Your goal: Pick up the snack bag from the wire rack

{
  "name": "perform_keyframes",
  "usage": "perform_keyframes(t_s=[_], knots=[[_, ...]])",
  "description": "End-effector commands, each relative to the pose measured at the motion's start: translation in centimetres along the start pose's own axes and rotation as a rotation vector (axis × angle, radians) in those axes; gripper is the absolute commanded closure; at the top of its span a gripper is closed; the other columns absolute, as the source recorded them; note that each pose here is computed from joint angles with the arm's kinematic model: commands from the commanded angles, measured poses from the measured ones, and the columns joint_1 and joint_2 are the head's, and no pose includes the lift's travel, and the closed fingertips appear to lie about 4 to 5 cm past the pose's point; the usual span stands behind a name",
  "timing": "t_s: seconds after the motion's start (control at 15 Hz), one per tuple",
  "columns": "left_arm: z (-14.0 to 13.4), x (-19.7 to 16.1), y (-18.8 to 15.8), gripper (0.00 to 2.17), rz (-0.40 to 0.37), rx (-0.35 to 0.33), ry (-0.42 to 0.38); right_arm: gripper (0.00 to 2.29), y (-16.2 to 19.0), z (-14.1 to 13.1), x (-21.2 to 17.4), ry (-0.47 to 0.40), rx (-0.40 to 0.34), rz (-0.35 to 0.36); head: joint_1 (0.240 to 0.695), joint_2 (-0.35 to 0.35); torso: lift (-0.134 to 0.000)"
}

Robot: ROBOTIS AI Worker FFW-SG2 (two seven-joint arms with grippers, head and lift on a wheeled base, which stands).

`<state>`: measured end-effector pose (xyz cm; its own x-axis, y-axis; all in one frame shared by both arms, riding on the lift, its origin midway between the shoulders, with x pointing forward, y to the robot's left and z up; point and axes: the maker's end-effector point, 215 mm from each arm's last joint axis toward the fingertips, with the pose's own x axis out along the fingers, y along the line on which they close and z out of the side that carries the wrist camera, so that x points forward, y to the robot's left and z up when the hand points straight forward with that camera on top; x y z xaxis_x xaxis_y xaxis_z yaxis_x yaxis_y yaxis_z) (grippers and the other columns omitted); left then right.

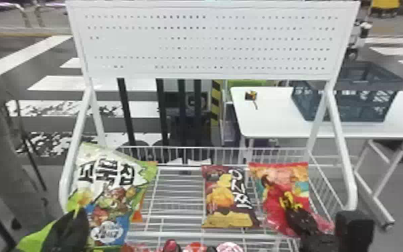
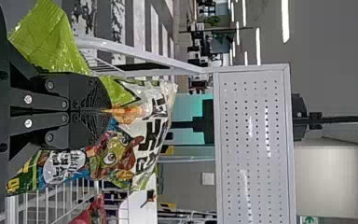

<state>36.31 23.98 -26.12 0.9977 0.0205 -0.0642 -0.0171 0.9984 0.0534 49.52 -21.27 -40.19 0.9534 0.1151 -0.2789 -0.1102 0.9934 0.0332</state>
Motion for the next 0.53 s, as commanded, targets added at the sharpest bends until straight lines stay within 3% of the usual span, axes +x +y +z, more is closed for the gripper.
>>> perform_keyframes(t_s=[0.0, 0.2, 0.47], knots=[[0.2, -0.2, 0.1, 1.71, 0.002, 0.002, -0.002, 2.08, 0.4, 2.8, -3.8, -0.073, 0.023, 0.001, 0.499, 0.0, 0.0], [0.3, -0.1, 0.3, 1.71, 0.007, 0.001, -0.005, 2.08, -0.5, 5.5, -9.8, -0.166, 0.02, -0.037, 0.499, 0.0, 0.0], [0.3, 0.1, 0.4, 1.71, 0.006, -0.001, -0.006, 2.08, -1.4, 5.3, -15.1, -0.204, -0.003, -0.066, 0.499, 0.0, 0.0]])
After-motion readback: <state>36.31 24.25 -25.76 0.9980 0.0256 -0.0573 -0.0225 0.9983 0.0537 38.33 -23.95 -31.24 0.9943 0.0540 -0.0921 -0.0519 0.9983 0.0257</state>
